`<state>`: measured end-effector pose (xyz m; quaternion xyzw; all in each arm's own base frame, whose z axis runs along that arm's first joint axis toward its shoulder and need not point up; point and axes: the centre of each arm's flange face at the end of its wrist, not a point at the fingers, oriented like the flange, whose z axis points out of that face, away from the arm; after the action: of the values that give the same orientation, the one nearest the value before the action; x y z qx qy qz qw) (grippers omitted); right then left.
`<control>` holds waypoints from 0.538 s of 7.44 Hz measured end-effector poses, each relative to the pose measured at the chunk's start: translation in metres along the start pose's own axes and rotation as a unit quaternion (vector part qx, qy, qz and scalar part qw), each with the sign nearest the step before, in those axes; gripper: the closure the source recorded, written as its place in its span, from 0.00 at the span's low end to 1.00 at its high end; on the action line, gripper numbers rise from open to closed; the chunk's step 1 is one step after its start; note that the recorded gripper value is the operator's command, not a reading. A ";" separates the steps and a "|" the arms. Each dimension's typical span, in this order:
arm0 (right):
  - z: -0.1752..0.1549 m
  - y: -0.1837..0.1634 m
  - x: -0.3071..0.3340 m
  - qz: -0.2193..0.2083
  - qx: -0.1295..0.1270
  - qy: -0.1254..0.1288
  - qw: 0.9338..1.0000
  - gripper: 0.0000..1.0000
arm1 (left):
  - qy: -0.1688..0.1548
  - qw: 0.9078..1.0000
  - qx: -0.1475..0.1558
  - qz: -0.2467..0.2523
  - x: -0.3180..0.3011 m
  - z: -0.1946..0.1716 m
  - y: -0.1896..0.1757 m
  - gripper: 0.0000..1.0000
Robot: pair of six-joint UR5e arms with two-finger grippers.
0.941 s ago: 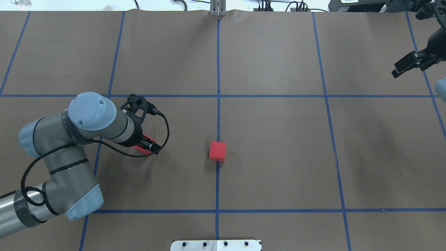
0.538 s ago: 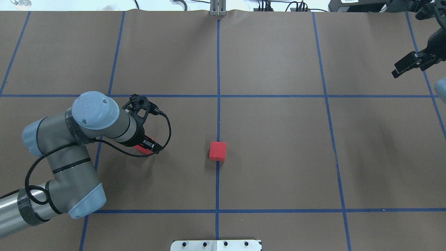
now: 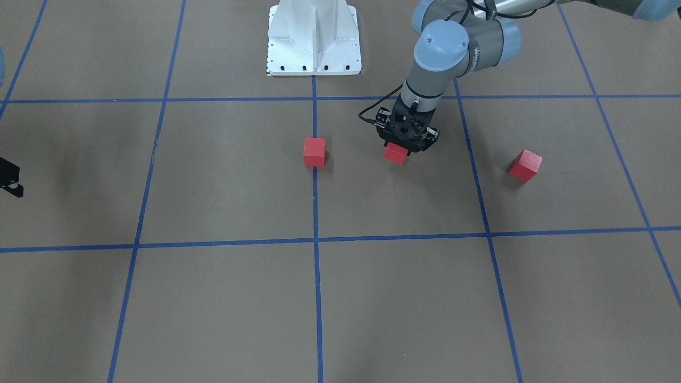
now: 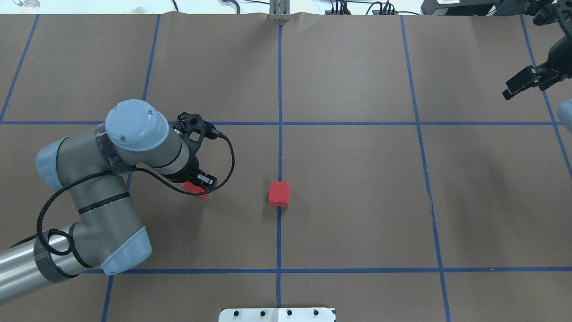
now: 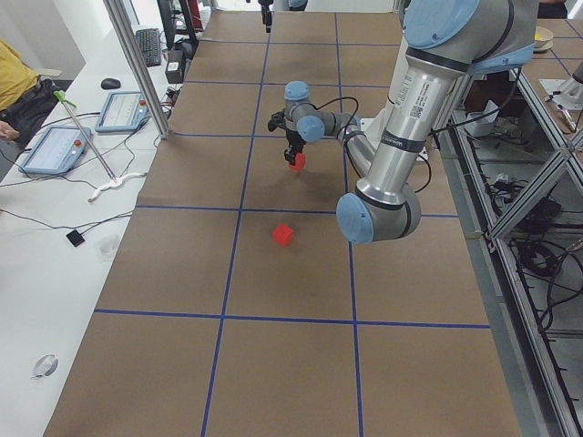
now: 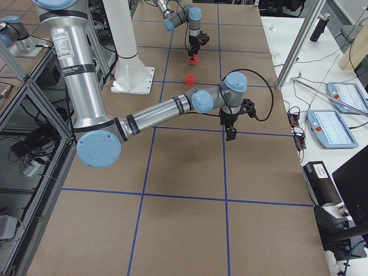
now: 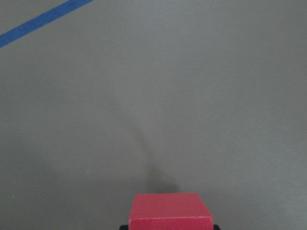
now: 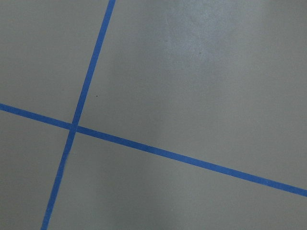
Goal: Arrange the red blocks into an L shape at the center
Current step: 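Grasp the middle red cube with the left gripper and carry it toward the center cube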
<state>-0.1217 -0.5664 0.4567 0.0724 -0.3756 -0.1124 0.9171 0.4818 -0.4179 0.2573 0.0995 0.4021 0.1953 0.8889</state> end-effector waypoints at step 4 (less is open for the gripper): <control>0.001 0.000 0.001 0.001 0.000 0.001 1.000 0.00 | 0.004 0.995 0.002 -0.098 0.102 -0.035 -0.091 0.94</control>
<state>-0.1218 -0.5671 0.4574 0.0717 -0.3747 -0.1111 0.9177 0.5410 -0.4564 0.1352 0.0606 0.4143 0.1066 0.9019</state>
